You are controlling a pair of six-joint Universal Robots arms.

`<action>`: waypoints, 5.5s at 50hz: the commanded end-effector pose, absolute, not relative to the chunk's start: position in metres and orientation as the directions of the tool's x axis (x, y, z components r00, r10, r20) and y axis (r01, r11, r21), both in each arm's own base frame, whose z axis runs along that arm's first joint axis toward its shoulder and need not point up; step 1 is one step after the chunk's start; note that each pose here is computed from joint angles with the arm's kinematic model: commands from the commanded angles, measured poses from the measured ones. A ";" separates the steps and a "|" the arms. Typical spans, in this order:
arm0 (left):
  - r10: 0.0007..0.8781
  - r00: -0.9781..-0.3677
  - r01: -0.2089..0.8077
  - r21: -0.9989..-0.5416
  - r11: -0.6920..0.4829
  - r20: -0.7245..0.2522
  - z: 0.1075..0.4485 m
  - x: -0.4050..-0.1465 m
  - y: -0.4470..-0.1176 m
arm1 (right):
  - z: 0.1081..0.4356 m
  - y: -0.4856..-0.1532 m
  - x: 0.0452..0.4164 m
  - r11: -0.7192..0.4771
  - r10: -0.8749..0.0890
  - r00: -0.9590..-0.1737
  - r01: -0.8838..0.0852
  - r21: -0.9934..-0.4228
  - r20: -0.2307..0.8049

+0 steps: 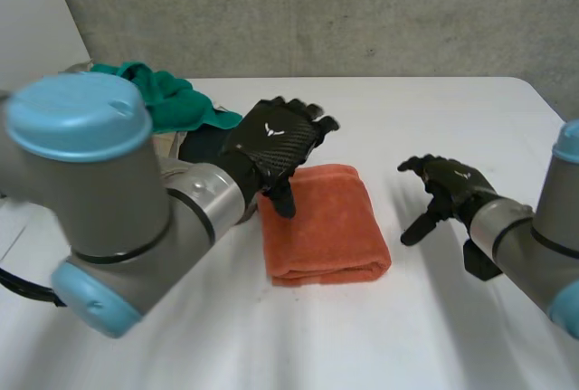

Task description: Fold the laundry.

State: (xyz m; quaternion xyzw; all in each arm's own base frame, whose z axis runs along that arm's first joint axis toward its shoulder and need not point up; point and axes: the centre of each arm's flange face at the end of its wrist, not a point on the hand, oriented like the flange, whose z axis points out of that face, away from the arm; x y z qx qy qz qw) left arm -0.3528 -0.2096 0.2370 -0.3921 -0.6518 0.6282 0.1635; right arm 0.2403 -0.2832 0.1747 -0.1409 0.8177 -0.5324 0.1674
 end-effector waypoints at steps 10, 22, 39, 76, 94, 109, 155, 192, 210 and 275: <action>0.876 -0.425 0.232 -0.963 -0.137 -0.227 0.253 -0.348 -0.191 | 0.125 -0.255 0.259 0.463 -0.533 -0.817 -0.066 -0.884 -0.219; 0.876 -0.426 0.234 -0.963 -0.134 -0.225 0.252 -0.347 -0.191 | 0.105 -0.258 0.286 0.454 -0.580 -0.788 -0.102 -0.885 -0.207; 0.871 -0.436 0.233 -0.963 -0.133 -0.225 0.252 -0.345 -0.195 | 0.141 -0.325 0.253 0.318 -0.399 -0.909 -0.015 -0.948 -0.119; 0.871 -0.440 0.244 -0.963 -0.116 -0.216 0.243 -0.346 -0.201 | 0.124 -0.549 0.056 0.088 0.164 -0.966 -0.190 -0.978 0.202; 0.866 -0.453 0.246 -0.963 -0.110 -0.214 0.242 -0.344 -0.206 | 0.111 -0.544 0.035 0.164 0.241 -0.948 -0.173 -0.971 0.210; 0.864 -0.455 0.246 -0.963 -0.109 -0.214 0.242 -0.343 -0.207 | 0.122 -0.530 0.031 0.221 0.259 -0.953 -0.101 -0.970 0.158; 0.434 -0.675 0.669 -0.743 0.020 -0.597 0.163 -0.217 -0.357 | 0.260 -0.319 0.197 -0.401 -0.384 -0.850 -0.200 -0.894 0.362; 0.806 -0.553 0.106 -0.977 -0.182 -0.211 0.187 -0.411 -0.178 | 0.215 -0.310 0.184 -0.141 -0.368 -0.844 -0.363 -0.921 0.389; 0.573 -0.792 0.193 -0.977 -0.092 -0.210 0.224 -0.298 -0.268 | 0.205 -0.288 0.189 0.037 -0.475 -0.820 -0.382 -0.923 0.320; 0.500 -0.803 0.466 -0.865 0.188 -0.324 0.163 -0.155 -0.279 | 0.201 -0.293 0.219 0.026 -0.402 -0.723 -0.623 -0.782 0.562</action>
